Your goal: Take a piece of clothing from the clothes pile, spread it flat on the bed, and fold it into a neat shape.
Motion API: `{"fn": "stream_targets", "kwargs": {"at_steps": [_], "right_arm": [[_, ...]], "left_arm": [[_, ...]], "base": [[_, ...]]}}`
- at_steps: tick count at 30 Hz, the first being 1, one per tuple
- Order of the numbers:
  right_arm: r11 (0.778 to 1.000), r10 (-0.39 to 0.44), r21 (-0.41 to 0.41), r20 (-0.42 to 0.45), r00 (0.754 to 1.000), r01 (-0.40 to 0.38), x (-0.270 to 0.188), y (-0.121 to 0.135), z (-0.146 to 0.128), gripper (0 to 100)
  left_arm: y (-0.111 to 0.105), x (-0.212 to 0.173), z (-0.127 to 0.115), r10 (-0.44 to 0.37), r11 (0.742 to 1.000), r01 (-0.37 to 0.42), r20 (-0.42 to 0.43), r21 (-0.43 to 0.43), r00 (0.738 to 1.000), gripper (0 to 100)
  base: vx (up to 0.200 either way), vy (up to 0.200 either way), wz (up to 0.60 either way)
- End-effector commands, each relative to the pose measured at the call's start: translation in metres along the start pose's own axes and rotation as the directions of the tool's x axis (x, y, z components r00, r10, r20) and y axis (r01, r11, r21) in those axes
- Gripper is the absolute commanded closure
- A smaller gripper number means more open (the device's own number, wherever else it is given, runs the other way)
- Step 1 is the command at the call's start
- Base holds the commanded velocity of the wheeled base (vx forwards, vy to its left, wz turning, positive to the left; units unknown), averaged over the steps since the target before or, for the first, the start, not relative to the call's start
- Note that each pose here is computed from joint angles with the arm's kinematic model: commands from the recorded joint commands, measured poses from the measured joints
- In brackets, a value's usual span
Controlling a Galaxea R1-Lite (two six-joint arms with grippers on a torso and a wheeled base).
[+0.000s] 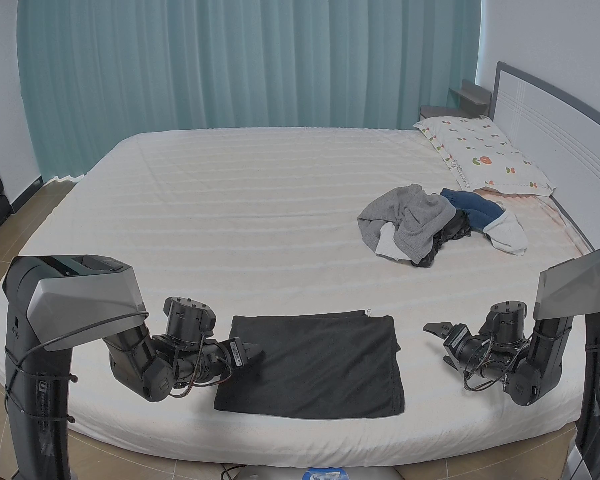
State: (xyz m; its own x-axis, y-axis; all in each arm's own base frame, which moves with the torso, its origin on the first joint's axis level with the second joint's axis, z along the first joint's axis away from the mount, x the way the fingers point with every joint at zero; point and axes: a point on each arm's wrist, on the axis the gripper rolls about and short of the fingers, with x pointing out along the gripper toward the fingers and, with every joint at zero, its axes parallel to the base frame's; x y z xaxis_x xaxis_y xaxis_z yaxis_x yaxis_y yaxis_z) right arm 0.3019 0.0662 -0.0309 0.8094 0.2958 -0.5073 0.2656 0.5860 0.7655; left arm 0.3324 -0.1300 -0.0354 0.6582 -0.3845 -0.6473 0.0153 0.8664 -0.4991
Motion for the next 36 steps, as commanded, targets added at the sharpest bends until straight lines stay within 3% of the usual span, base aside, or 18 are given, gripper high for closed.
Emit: {"fn": "stream_targets", "kwargs": {"at_steps": [1,9,19,26,36], "right_arm": [[1.000,-0.002,0.000,-0.003,1.000,0.002,-0.0002,-0.0007,-0.0006,0],[1.000,-0.007,-0.002,-0.007,1.000,0.007,-0.0006,-0.0016,-0.0017,0],[1.000,-0.005,0.001,-0.006,1.000,0.005,-0.0007,-0.0017,-0.0013,0],[1.000,-0.005,0.004,-0.006,1.000,0.006,-0.0009,-0.0018,-0.0014,0],[1.000,-0.005,0.004,-0.006,1.000,0.006,-0.0009,-0.0018,-0.0014,0]], "left_arm": [[0.0014,0.0000,-0.0019,0.007,1.000,-0.007,-0.004,-0.002,1.000,100],[0.0042,-0.0032,-0.0024,0.062,0.998,-0.061,0.023,-0.013,0.998,100],[0.0036,-0.0033,-0.0024,0.064,0.998,-0.064,0.023,-0.020,0.998,100],[0.0016,-0.0035,0.0016,0.059,0.995,-0.055,0.043,-0.084,0.997,100],[0.0031,-0.0028,0.0015,0.064,0.994,-0.060,0.040,-0.090,0.997,100]], "base": [[0.000,0.000,0.00],[0.000,0.000,0.00],[0.000,0.000,0.00],[0.000,0.000,0.00],[0.000,0.200,0.00]]}}
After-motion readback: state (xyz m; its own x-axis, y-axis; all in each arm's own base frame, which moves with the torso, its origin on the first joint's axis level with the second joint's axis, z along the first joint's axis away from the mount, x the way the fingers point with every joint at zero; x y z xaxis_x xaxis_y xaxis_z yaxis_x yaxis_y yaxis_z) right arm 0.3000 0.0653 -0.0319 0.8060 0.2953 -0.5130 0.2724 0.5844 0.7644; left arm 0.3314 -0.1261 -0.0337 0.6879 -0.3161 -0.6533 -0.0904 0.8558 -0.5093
